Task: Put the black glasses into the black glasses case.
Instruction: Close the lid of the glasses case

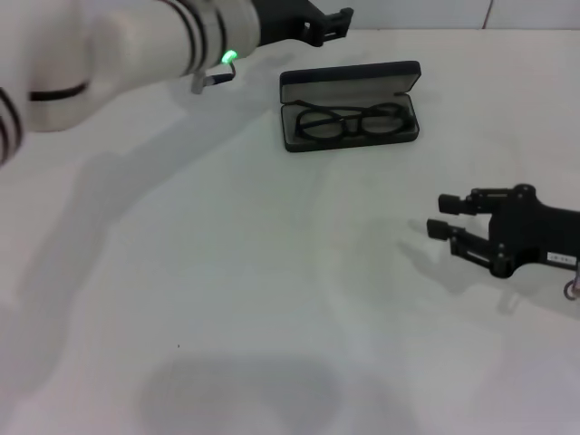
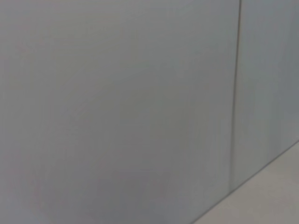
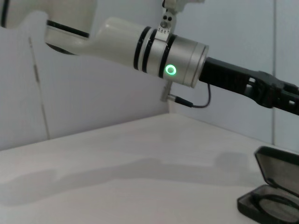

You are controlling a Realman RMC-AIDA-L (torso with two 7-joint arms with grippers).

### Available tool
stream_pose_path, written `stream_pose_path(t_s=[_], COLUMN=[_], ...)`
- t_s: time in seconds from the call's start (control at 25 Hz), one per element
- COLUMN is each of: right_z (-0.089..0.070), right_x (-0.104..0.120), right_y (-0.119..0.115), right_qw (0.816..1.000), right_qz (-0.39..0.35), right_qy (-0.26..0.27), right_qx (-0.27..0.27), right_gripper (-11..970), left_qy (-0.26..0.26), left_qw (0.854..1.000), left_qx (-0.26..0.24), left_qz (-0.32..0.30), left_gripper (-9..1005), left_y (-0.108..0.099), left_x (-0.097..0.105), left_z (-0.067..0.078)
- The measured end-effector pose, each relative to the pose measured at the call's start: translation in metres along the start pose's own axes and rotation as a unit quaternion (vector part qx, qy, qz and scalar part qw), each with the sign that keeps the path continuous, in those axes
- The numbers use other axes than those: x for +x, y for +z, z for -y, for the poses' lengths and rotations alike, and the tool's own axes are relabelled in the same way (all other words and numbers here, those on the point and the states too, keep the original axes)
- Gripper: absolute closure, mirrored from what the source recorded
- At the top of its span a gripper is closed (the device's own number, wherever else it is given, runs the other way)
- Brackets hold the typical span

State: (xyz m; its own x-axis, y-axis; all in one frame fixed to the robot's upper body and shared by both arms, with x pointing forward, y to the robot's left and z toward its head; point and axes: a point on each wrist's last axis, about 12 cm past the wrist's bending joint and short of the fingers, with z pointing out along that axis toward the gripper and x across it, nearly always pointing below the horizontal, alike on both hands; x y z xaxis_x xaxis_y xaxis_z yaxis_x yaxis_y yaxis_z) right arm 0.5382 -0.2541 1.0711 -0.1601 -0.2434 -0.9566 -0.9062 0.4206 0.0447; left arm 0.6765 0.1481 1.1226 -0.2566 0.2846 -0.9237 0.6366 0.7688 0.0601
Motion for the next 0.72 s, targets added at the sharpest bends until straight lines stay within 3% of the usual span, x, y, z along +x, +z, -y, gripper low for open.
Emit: stream_pose_path(t_s=[0.08, 0.16, 0.28, 0.4, 0.72], right_z=[-0.002, -0.004, -0.003, -0.003, -0.001], right_x=[0.002, 0.005, 0.006, 0.006, 0.005], right_y=[0.000, -0.002, -0.003, -0.003, -0.003], right_qw=[1.000, 1.000, 1.000, 1.000, 1.000], right_qz=[-0.001, -0.002, -0.004, -0.004, -0.005], right_qy=[0.003, 0.006, 0.008, 0.006, 0.002], right_qx=[0.002, 0.005, 0.006, 0.006, 0.006], right_gripper=[776, 654, 603, 552, 550], left_qy=[0.024, 0.073, 0.107, 0.116, 0.136], left_qw=[0.999, 0.996, 0.992, 0.991, 0.988], left_qx=[-0.019, -0.035, -0.041, -0.040, -0.026], left_qz=[-0.014, -0.038, -0.053, -0.056, -0.066], left_gripper=[307, 307, 308, 308, 309], left_y=[0.007, 0.016, 0.020, 0.020, 0.021], left_x=[-0.001, 0.000, 0.004, 0.005, 0.010], left_z=[0.006, 0.018, 0.028, 0.030, 0.036])
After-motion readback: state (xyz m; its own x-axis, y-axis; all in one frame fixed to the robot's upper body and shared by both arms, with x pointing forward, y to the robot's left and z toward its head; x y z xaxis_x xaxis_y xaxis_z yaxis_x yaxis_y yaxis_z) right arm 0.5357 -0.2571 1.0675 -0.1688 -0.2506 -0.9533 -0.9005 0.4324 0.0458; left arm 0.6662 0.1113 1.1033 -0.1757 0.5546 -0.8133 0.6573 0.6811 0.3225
